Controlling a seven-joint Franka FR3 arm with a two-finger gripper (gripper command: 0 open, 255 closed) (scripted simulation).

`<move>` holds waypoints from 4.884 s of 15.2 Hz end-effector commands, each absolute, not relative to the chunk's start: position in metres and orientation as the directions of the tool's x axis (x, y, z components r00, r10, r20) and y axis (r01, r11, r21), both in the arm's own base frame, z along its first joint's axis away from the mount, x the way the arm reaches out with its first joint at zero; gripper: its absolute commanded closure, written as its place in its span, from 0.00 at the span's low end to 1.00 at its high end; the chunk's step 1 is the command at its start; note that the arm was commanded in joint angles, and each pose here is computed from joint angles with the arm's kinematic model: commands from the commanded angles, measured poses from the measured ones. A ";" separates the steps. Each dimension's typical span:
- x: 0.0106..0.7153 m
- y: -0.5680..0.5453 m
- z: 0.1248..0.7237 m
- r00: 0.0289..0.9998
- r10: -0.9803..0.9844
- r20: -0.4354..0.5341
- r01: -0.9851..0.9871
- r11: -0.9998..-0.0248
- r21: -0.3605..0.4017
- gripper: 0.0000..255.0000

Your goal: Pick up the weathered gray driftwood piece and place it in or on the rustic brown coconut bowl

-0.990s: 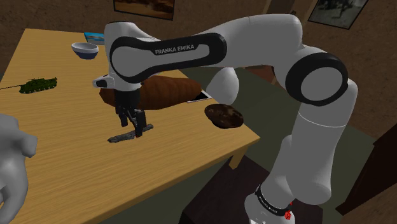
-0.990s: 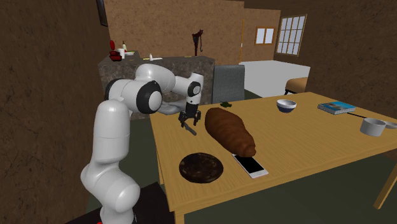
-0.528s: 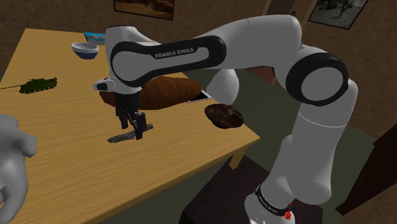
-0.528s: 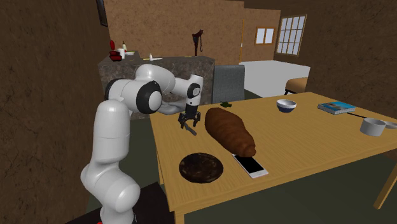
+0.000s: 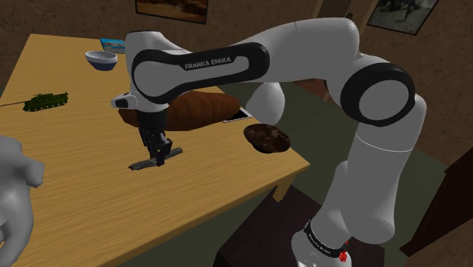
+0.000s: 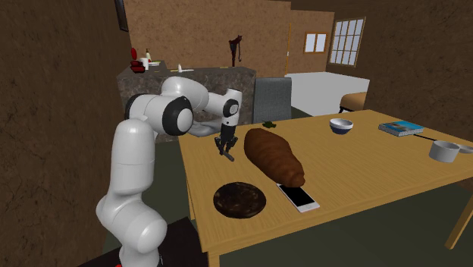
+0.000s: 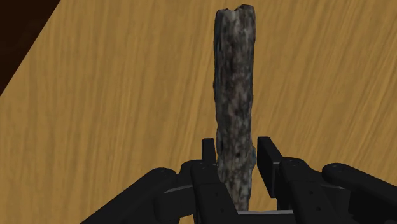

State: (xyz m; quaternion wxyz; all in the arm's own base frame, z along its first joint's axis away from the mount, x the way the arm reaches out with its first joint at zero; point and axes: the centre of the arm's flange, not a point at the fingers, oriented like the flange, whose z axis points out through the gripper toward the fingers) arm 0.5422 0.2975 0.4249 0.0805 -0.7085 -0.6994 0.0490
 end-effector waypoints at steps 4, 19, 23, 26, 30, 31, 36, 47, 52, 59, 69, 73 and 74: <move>0.542 0.297 0.430 0.017 0.999 0.043 0.983 -0.009 -0.183 1.00; 0.542 0.297 0.509 0.017 0.999 0.043 0.983 -0.009 -0.183 1.00; 0.542 0.297 0.531 0.017 0.999 0.043 0.983 -0.009 -0.183 1.00; 0.542 0.297 0.545 0.017 0.999 0.043 0.983 -0.009 -0.183 1.00; 0.521 0.249 0.544 0.017 0.999 0.043 0.983 -0.009 -0.183 1.00; 0.515 0.237 0.544 0.017 0.999 0.043 0.983 -0.009 -0.183 1.00; 0.489 0.177 0.544 0.017 0.999 0.043 0.983 -0.009 -0.183 1.00; 0.430 0.044 0.543 0.017 0.999 0.043 0.983 -0.009 -0.183 1.00; 0.403 -0.016 0.542 0.017 0.999 0.043 0.983 -0.009 -0.183 1.00; 0.374 -0.081 0.536 0.017 0.999 0.043 0.983 -0.009 -0.183 1.00; 0.374 -0.081 0.483 0.017 0.999 0.043 0.983 -0.009 -0.183 1.00; 0.374 -0.081 0.475 0.017 0.999 0.043 0.983 -0.009 -0.183 1.00; 0.374 -0.081 0.475 0.017 0.999 0.043 0.983 -0.009 -0.183 1.00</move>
